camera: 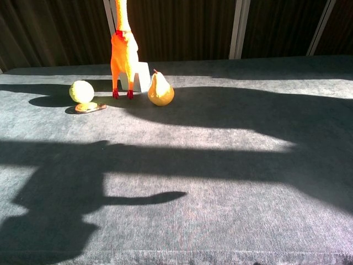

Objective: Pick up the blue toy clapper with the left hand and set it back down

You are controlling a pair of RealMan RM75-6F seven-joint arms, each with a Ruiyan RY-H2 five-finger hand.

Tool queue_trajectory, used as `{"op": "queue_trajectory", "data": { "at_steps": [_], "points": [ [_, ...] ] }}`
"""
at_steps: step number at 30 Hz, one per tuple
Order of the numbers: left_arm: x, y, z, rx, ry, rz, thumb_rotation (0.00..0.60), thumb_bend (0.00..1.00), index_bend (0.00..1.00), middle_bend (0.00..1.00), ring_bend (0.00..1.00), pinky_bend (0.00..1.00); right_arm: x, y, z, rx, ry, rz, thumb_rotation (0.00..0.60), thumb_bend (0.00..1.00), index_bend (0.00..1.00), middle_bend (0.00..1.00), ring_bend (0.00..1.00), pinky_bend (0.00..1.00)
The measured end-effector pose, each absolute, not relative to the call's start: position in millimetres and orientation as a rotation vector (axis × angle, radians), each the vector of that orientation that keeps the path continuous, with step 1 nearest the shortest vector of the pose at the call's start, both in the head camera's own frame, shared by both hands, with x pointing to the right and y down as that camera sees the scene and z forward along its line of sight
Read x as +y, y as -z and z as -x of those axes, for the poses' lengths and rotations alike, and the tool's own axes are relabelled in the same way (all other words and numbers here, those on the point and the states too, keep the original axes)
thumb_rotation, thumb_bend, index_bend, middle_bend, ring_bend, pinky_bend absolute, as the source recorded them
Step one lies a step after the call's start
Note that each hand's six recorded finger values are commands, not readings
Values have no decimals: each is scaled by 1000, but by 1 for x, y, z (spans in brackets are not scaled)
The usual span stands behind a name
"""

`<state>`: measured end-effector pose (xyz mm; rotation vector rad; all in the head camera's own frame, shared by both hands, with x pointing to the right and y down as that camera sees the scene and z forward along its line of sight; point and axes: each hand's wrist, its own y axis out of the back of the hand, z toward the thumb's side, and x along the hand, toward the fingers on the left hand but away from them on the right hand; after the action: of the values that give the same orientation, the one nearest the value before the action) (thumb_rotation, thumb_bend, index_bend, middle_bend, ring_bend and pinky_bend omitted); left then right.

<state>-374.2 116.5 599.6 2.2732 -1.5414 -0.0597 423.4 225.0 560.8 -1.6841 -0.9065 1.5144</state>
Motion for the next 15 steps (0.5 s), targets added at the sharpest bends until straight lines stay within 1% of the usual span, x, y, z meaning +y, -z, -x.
{"op": "queue_trajectory", "data": {
  "at_steps": [3,7,11,15],
  "points": [
    [115,-589,377,-1448,291,-2093,600,566,874,835,711,836,224,-561,-424,-909,-1514,1678,565,0,0,0,0,0],
    [119,-588,375,-1342,407,-1964,600,587,874,835,711,838,224,-559,-424,-918,-1512,1670,565,0,0,0,0,0],
    [127,-600,370,-1306,363,-1965,600,614,873,838,712,845,225,-561,-423,-904,-1514,1682,565,0,0,0,0,0],
    [137,-619,364,-1341,181,-2096,600,615,874,837,714,849,225,-561,-424,-903,-1515,1682,564,0,0,0,0,0]
  ]
}}
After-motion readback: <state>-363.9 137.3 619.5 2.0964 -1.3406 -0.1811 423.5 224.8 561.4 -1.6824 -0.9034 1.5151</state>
